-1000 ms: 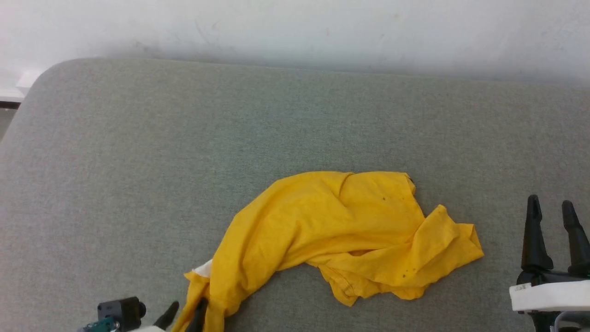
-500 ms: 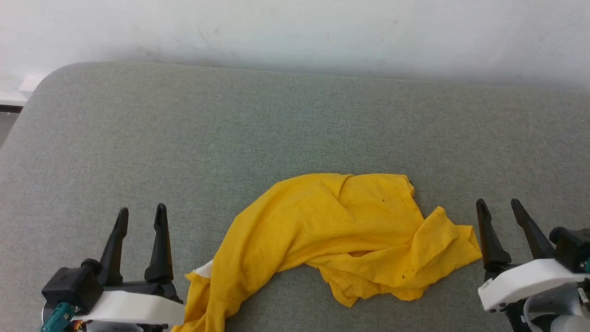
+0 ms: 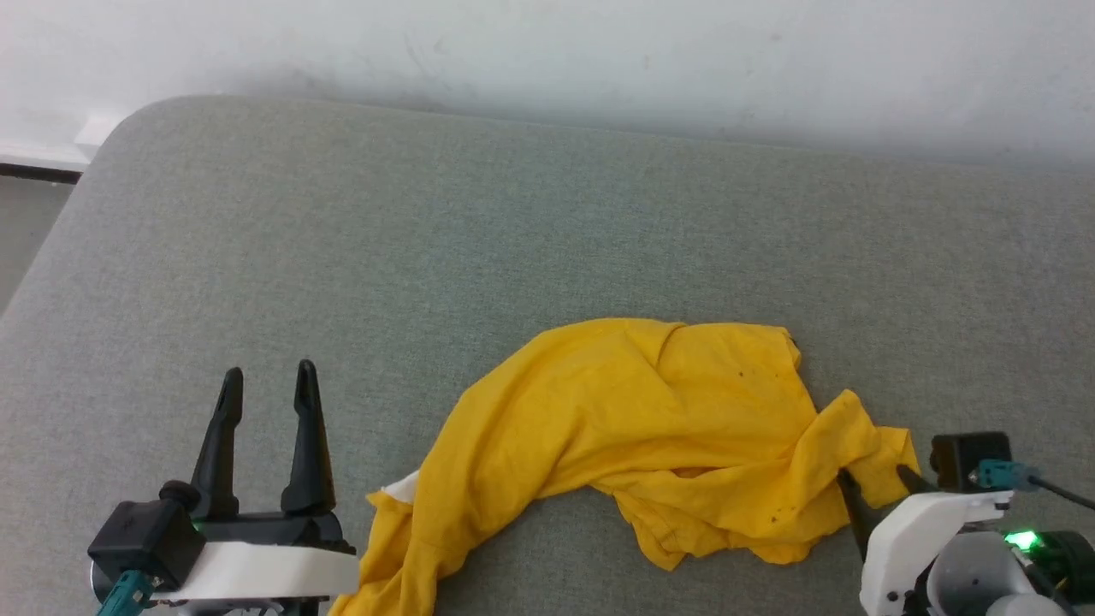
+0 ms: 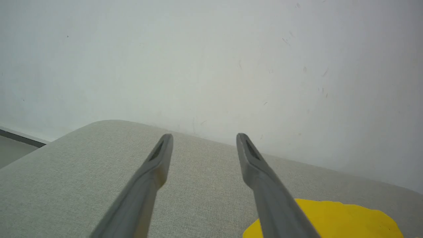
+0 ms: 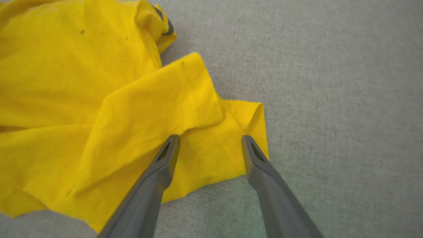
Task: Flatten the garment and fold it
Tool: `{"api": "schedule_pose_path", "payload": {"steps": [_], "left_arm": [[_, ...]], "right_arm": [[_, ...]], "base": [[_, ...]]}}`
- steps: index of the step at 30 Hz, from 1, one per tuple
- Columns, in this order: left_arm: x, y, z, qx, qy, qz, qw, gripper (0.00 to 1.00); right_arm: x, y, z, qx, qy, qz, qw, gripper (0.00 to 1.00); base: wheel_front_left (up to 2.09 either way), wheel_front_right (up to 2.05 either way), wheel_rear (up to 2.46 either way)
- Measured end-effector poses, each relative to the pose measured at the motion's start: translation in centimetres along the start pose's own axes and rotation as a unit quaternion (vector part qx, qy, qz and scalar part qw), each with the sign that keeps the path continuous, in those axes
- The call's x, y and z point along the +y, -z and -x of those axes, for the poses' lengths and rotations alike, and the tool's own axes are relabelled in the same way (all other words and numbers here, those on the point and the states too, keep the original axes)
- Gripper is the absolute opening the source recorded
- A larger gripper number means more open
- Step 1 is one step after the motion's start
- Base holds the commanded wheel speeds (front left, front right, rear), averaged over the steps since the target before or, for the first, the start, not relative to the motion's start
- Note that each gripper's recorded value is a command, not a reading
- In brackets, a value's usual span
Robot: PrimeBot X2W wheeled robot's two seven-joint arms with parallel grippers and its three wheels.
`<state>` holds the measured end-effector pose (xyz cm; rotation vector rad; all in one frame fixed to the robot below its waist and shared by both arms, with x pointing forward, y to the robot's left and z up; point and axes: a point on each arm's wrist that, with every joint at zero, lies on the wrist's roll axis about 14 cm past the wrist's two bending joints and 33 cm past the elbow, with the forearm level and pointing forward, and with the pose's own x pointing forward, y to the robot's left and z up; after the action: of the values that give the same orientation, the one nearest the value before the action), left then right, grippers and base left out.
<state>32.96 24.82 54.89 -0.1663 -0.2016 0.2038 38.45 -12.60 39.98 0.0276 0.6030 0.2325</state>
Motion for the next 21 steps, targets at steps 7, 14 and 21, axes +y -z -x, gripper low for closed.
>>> {"api": "schedule_pose_path", "payload": {"steps": [7,14,21], "left_arm": [[0.2,0.3,0.1,0.001,-0.002,0.005,1.000,1.00],[-0.3,0.7,-0.5,0.001,0.012,0.008,1.000,1.00],[-1.1,0.9,-1.2,-0.001,0.024,0.013,1.000,1.00]], "right_arm": [[-0.3,0.8,-0.9,0.026,0.005,0.005,1.000,0.00],[-1.5,-4.7,-0.9,-0.048,0.028,0.021,0.998,0.00],[-4.6,-12.6,2.7,-0.181,0.080,0.021,0.980,0.00]], "base": [[0.00,0.00,0.00],[0.00,0.00,0.00],[0.00,0.00,0.00]]}}
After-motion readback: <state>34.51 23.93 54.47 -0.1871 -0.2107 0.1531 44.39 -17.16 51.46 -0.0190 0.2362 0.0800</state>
